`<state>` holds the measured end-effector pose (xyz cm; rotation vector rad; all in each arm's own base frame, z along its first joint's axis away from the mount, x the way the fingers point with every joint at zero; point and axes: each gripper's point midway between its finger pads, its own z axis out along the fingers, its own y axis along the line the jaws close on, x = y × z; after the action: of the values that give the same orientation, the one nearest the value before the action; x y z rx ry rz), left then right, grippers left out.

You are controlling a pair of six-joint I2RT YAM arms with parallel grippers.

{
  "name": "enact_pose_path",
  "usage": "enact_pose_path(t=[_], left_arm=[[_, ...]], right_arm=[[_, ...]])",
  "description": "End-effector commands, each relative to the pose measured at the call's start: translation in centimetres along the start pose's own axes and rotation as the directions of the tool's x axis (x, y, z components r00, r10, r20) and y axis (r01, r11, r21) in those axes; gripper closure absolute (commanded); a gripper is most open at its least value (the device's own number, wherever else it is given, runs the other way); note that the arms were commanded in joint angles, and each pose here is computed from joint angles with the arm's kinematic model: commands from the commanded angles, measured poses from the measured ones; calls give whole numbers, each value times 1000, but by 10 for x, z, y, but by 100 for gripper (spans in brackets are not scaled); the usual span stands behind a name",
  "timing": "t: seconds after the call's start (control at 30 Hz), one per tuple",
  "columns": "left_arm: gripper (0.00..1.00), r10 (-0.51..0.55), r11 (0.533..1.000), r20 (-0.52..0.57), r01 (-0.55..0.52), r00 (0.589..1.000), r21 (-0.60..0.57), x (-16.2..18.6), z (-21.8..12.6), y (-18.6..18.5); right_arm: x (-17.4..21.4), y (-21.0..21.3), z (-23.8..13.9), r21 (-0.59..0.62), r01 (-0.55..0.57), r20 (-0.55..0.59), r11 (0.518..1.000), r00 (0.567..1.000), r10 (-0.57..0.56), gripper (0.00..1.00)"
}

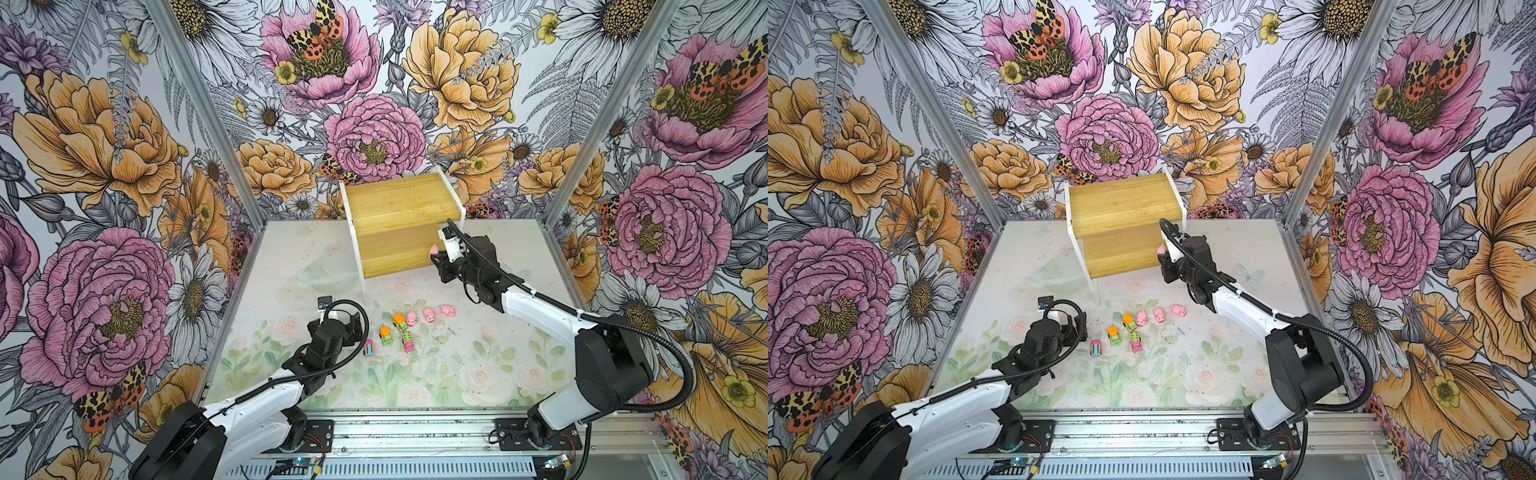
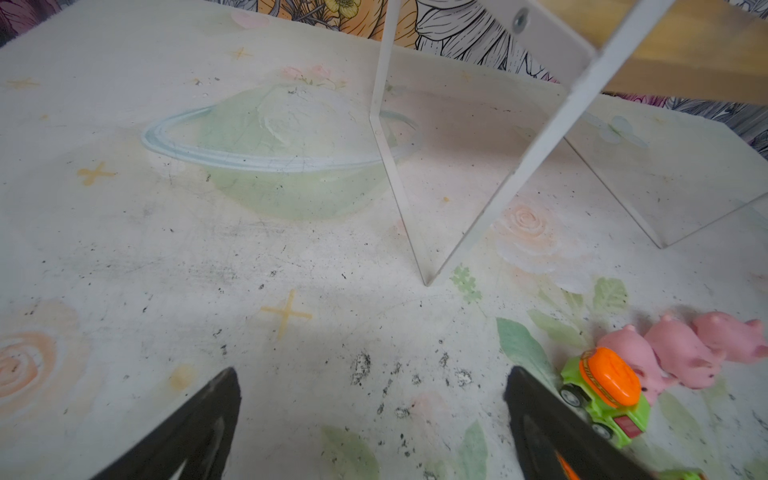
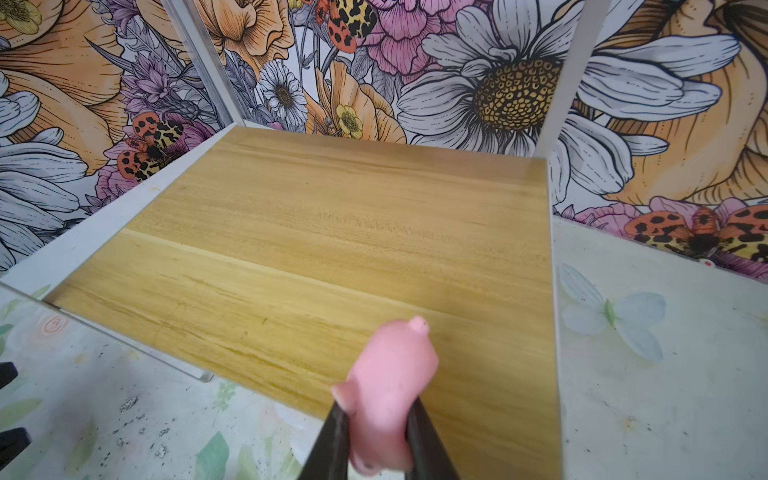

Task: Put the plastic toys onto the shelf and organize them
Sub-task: 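Carry the pig to the lower shelf and open the right gripper, then return the right gripper to the pigs and grasp another pink pig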

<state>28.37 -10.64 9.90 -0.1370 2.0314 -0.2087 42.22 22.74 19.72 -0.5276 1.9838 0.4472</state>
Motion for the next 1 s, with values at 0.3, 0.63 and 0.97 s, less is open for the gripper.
enact_pose_path(t=[0.3,0.63,0.97], left_arm=[[1,-12,1000,5,12,1000,20,-12,4,-9],[1,-9,1000,-3,9,1000,14,-11,7,-10],[1,-1,1000,-4,1,1000,11,-11,8,-10]], right_arm=[[-12,-15,13,63,52,21,997,998,-53,75],[-9,-26,20,101,66,11,993,998,-67,59],[-22,-19,1,93,65,50,994,996,-70,45]])
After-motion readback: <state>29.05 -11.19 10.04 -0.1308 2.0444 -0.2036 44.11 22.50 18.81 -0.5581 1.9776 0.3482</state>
